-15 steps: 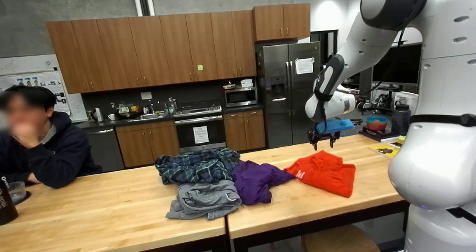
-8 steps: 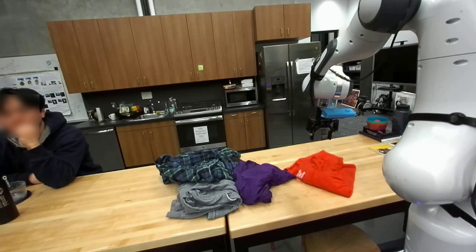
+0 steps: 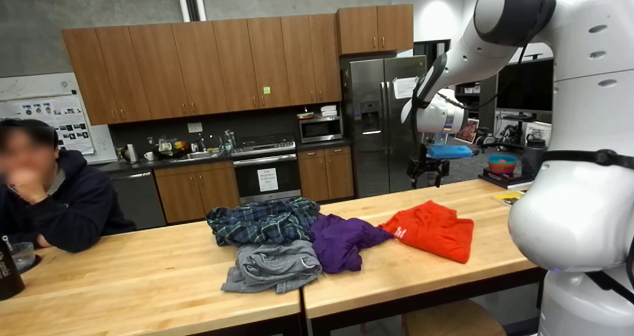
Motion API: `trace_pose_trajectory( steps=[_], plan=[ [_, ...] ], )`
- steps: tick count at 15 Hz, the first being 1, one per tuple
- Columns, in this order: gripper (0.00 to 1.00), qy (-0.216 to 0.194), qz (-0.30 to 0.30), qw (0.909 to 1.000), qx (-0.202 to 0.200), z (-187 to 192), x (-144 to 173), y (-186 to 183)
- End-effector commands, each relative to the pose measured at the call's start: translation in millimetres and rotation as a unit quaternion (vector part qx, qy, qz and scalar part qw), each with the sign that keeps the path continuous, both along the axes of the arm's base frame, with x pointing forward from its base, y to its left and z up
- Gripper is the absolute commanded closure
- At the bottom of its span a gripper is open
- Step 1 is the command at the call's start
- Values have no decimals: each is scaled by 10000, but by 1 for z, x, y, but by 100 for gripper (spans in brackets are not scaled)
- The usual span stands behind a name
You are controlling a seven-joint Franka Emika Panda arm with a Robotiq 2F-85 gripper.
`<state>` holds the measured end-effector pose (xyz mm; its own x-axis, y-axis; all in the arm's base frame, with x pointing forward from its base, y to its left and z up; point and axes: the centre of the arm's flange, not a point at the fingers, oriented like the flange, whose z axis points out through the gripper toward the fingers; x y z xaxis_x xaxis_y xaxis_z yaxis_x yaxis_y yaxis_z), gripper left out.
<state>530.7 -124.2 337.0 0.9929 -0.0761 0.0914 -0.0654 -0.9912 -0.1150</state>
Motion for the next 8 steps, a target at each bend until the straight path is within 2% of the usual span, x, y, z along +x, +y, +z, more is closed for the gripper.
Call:
trace_pose_trajectory(
  steps=[1, 3, 8],
  plan=[
    [0, 0, -18, 10000, -1, 0, -1, -2],
    [0, -31, 146, 9998, -153, -1, -3, -5],
    [0, -193, 733, 9914, -1062, -9, -4, -43]
  ],
)
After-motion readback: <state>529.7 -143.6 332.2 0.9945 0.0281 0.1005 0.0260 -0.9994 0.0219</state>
